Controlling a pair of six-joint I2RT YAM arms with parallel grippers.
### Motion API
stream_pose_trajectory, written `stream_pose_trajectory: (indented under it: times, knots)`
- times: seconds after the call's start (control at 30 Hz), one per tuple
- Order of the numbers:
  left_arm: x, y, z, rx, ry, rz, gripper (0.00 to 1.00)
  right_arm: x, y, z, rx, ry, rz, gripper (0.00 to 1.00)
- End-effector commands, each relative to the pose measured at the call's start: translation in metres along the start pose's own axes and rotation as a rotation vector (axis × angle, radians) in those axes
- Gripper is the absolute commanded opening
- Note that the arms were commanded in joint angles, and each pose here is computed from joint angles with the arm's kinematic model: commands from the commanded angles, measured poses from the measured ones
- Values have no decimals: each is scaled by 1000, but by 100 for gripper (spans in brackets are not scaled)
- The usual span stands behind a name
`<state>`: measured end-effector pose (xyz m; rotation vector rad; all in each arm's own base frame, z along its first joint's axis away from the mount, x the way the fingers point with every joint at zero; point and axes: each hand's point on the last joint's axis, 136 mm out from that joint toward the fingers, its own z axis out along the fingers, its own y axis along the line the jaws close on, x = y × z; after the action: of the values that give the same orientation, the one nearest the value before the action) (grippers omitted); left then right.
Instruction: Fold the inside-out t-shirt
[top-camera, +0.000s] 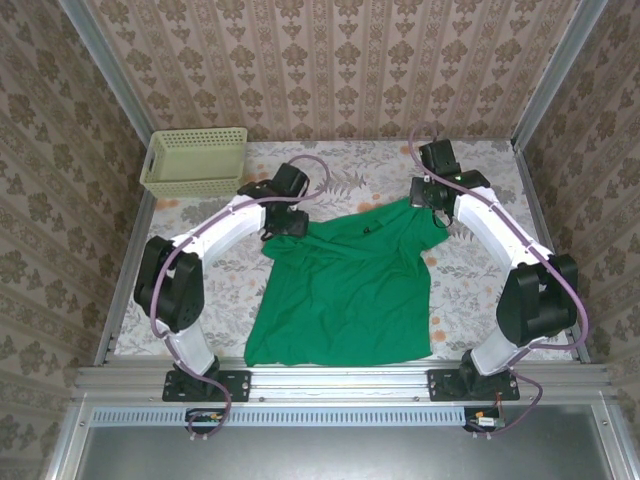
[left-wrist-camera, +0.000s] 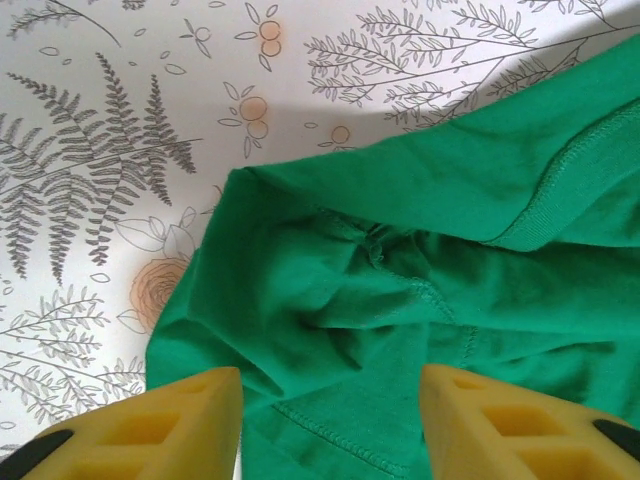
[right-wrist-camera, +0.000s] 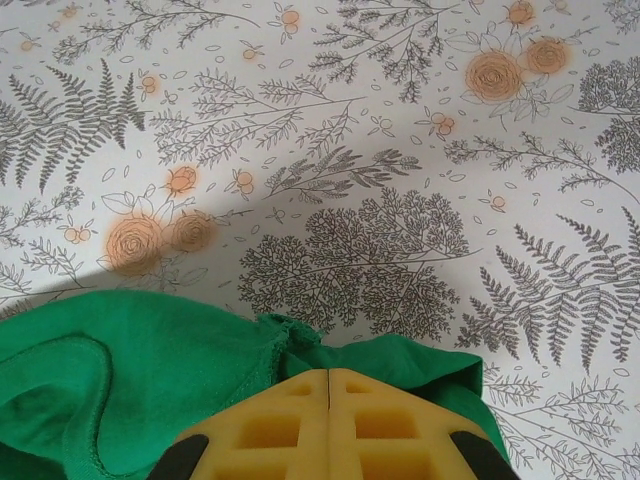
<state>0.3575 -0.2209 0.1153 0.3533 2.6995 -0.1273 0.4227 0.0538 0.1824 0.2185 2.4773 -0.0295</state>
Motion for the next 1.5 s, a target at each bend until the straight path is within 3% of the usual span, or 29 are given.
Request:
stream_pose_trajectory:
  times: [0.0,0.2,0.3,0.57,0.7,0.9,1.0,1.23,1.47]
  knots:
    - [14,-6,18,5,51,-8,48,-11,2,4,-20,-18,24,0]
    - [36,10,28,-92,117,-71,40,-11,-2,6,-18,-13,33,0]
    - [43,4,27,-40,111,-125,44,-10,-2,7,-21,-9,32,0]
    - [41,12,53,-59,120,-195,39,-9,1,3,-43,-4,38,0]
    - [30,17,56,-69,87,-189,31,-7,1,2,-50,-3,38,0]
    - [17,25,48,-120,53,-155,8,-2,0,2,-51,4,38,0]
    - [6,27,34,-122,9,-138,0,-2,-1,1,-46,6,35,0]
    - [-18,37,-28,-120,-117,-106,0,-10,-35,-15,82,-21,77,0]
    - [-50,59,-145,10,-377,-170,0,-52,-64,-83,37,-173,194,0]
